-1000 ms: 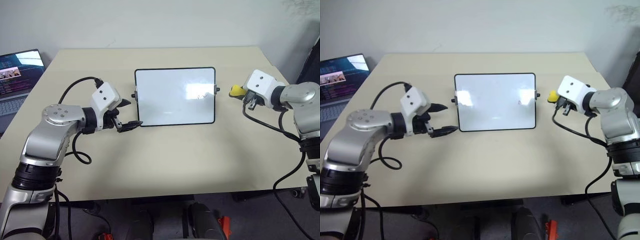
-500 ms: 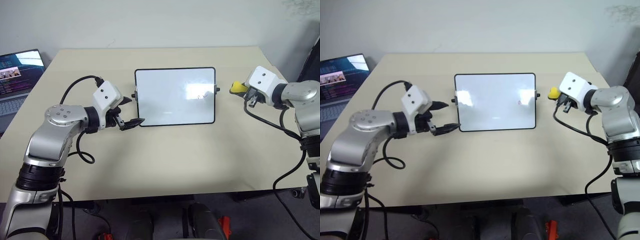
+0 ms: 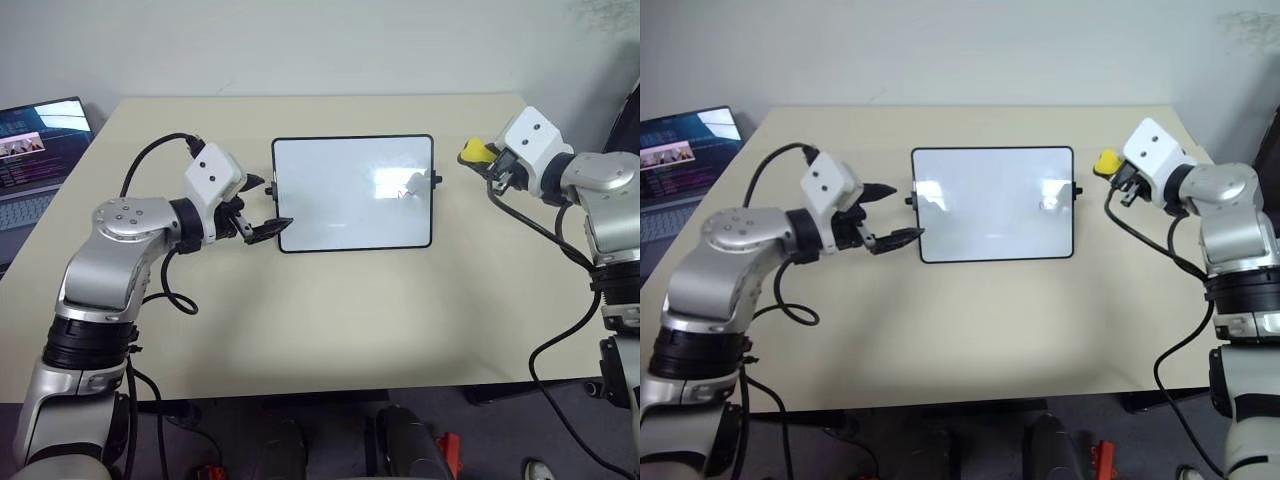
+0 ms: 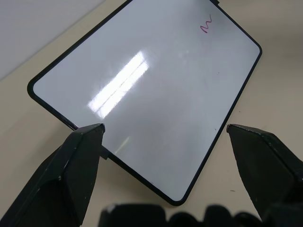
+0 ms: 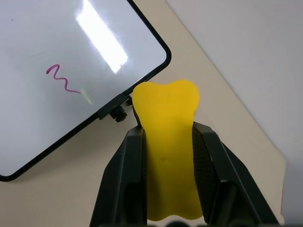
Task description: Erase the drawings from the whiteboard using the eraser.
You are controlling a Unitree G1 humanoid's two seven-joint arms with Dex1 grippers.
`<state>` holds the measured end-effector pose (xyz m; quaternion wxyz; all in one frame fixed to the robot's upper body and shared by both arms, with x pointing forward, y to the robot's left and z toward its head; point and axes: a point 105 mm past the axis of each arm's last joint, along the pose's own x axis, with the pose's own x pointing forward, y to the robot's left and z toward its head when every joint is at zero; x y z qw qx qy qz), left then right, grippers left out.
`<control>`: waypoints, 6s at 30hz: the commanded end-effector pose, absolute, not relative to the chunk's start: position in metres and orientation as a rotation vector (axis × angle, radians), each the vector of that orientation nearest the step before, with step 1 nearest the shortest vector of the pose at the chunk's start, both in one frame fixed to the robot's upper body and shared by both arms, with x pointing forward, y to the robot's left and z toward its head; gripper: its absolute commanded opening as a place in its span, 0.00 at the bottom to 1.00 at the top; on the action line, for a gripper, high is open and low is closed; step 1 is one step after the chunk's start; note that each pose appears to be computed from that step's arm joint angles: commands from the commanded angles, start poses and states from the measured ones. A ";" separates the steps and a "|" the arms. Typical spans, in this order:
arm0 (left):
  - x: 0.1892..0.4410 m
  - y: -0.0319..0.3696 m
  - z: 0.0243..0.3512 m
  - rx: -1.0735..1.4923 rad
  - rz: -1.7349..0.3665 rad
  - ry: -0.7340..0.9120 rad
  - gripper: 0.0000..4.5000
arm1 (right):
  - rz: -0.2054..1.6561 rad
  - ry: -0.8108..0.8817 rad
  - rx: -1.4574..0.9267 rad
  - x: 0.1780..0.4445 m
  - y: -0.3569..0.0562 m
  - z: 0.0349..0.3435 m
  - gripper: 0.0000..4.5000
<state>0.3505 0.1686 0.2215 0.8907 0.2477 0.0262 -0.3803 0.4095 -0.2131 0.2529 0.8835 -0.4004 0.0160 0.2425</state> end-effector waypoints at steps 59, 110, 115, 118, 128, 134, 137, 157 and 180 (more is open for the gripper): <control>0.346 0.157 0.214 0.572 -0.831 0.075 1.00 | 0.493 0.355 -1.388 0.446 -0.178 0.193 0.21; 0.345 0.159 0.213 0.576 -0.826 0.074 1.00 | 0.718 0.054 -1.337 0.427 -0.069 0.227 0.21; 0.346 0.159 0.213 0.576 -0.823 0.076 1.00 | 0.659 0.152 -1.391 0.440 -0.095 0.205 0.21; 0.347 0.159 0.212 0.574 -0.823 0.075 1.00 | 0.635 0.199 -1.416 0.443 -0.110 0.194 0.21; 0.348 0.157 0.213 0.574 -0.829 0.072 1.00 | 0.553 0.324 -1.441 0.442 -0.162 0.185 0.21; 0.348 0.157 0.213 0.576 -0.832 0.073 1.00 | 0.543 0.346 -1.435 0.439 -0.176 0.185 0.21; 0.348 0.157 0.214 0.576 -0.836 0.073 1.00 | 0.575 0.294 -1.353 0.435 -0.165 0.195 0.21; 0.332 0.102 0.198 0.504 -1.080 0.070 1.00 | 0.184 0.299 -0.400 0.380 -0.290 0.225 0.21; 0.323 0.062 0.188 0.475 -1.258 0.070 1.00 | -0.046 0.572 -0.136 0.363 -0.338 0.125 0.21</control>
